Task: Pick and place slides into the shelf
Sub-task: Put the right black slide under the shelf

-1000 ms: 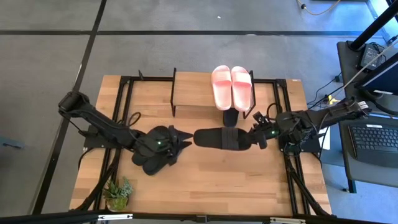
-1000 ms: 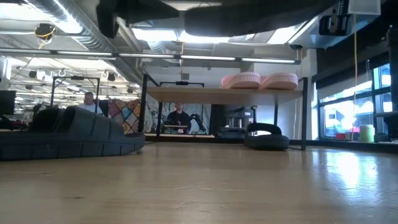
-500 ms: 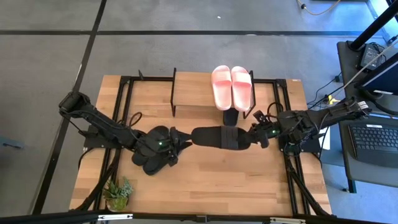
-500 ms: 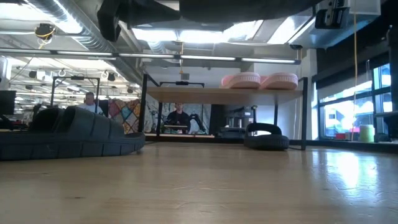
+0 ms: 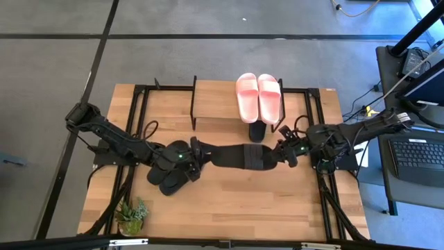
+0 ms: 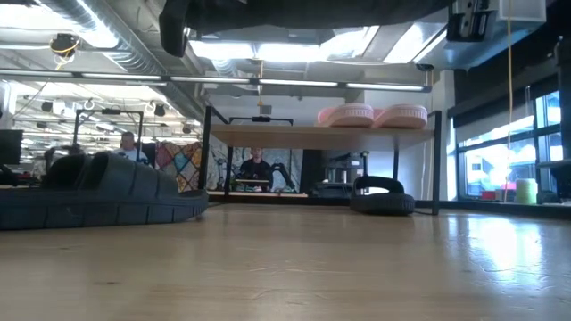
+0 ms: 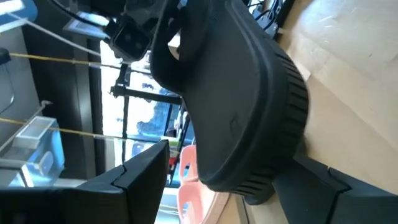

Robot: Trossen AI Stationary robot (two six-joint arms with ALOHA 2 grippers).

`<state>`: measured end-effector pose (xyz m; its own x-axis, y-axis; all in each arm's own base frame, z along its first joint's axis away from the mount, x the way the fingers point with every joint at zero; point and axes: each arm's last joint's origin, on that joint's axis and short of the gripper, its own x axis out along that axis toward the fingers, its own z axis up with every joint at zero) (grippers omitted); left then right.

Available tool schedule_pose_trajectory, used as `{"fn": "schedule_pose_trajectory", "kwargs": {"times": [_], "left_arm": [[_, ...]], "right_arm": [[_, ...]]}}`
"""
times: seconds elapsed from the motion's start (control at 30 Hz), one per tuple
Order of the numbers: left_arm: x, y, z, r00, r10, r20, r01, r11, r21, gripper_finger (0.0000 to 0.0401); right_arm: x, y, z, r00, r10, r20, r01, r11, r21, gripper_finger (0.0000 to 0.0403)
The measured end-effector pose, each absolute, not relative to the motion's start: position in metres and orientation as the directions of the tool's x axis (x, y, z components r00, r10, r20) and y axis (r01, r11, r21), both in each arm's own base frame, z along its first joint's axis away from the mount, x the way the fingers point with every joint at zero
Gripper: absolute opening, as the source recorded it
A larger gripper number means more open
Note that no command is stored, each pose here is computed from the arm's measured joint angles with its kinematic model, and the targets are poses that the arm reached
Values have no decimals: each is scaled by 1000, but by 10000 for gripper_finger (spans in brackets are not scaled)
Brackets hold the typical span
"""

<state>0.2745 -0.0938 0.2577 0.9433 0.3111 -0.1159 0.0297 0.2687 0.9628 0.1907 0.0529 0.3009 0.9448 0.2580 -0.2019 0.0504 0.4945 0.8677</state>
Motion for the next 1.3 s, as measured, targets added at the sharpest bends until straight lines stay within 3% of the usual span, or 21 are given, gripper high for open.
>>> {"fn": "schedule_pose_trajectory", "kwargs": {"times": [0.2, 0.67, 1.0, 1.3], "left_arm": [[275, -94, 258, 946, 304, -114, 43, 230, 972, 226], [275, -96, 257, 957, 263, -119, 40, 287, 957, 69], [275, -95, 258, 954, 274, -118, 35, 289, 957, 66], [275, -95, 258, 952, 282, -117, 23, 313, 949, 61]], "right_arm": [[191, 53, 300, 944, 259, -205, 52, 498, 866, 0], [191, 53, 300, 945, 256, -204, 44, 520, 853, 6], [192, 53, 301, 946, 256, -196, 11, 583, 812, 54], [189, 52, 303, 947, 256, -191, -16, 636, 772, 171]]}}
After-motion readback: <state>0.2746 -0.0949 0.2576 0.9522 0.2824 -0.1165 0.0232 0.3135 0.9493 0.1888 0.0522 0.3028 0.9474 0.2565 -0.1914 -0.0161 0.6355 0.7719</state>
